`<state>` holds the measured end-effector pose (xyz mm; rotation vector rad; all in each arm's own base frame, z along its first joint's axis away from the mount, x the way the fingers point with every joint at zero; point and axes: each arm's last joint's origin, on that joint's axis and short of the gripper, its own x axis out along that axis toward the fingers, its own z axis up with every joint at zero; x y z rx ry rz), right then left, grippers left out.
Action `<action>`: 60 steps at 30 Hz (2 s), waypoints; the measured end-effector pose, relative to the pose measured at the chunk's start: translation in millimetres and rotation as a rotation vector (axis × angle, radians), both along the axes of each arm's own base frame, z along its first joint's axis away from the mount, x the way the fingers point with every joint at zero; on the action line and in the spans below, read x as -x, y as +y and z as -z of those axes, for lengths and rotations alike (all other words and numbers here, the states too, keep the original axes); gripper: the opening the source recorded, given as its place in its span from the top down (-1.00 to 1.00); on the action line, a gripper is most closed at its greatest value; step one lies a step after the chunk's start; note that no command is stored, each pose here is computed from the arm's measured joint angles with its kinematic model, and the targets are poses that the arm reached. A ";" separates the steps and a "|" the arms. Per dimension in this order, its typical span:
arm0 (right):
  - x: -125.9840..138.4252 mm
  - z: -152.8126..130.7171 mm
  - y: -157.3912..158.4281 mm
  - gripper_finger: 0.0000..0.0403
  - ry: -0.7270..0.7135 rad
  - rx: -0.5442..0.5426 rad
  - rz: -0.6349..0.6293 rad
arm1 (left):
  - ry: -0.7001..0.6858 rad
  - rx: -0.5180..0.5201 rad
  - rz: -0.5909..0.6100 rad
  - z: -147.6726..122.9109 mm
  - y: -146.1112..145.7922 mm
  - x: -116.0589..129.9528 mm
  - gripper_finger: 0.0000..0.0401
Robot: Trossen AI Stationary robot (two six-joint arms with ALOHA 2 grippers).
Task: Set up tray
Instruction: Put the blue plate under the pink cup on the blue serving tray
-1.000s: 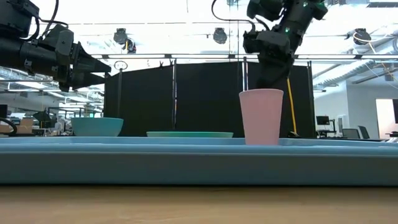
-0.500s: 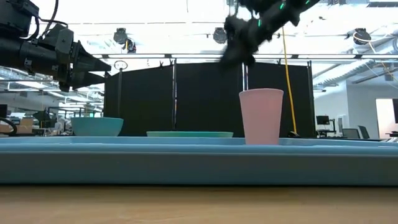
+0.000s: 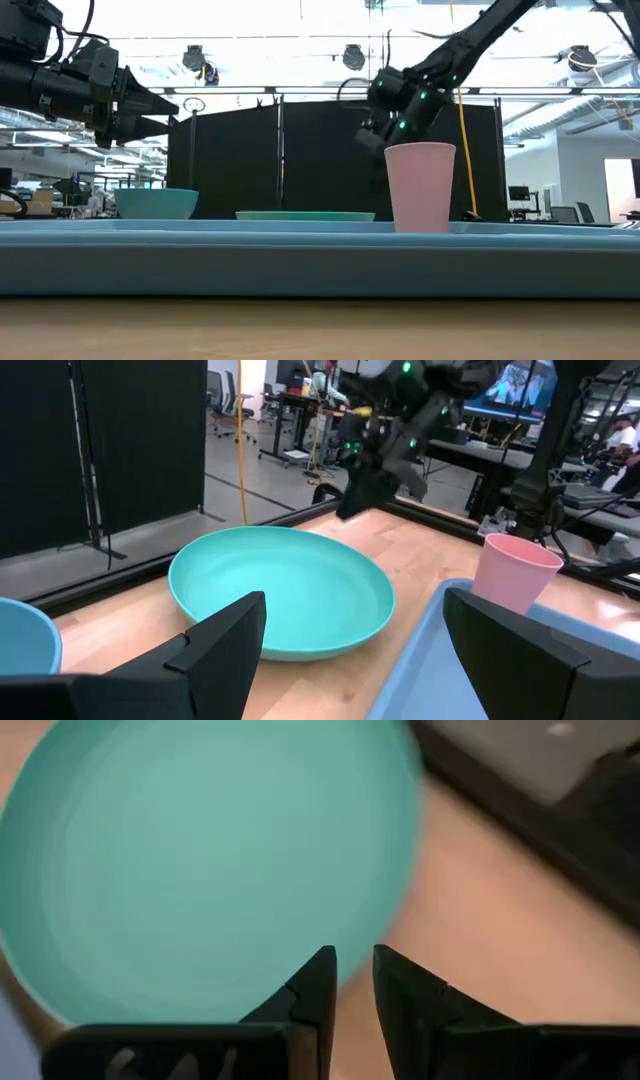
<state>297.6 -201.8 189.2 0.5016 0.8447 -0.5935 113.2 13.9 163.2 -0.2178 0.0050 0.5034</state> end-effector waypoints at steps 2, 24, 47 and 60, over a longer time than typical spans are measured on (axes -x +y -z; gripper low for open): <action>-4.1 9.2 1.0 0.60 0.006 -0.026 -0.021 | 0.000 0.000 0.000 0.0 0.0 0.0 -0.55; -10.0 21.3 -6.1 0.20 0.028 0.052 0.055 | 0.004 -0.007 0.002 0.1 0.0 0.0 -0.55; -4.6 42.5 5.5 0.22 -0.047 -0.016 0.046 | 0.004 -0.006 0.002 0.1 -0.1 0.0 -0.55; -6.9 39.0 2.1 0.95 -0.057 0.071 0.013 | 0.004 -0.005 0.001 0.1 -0.1 0.0 -0.55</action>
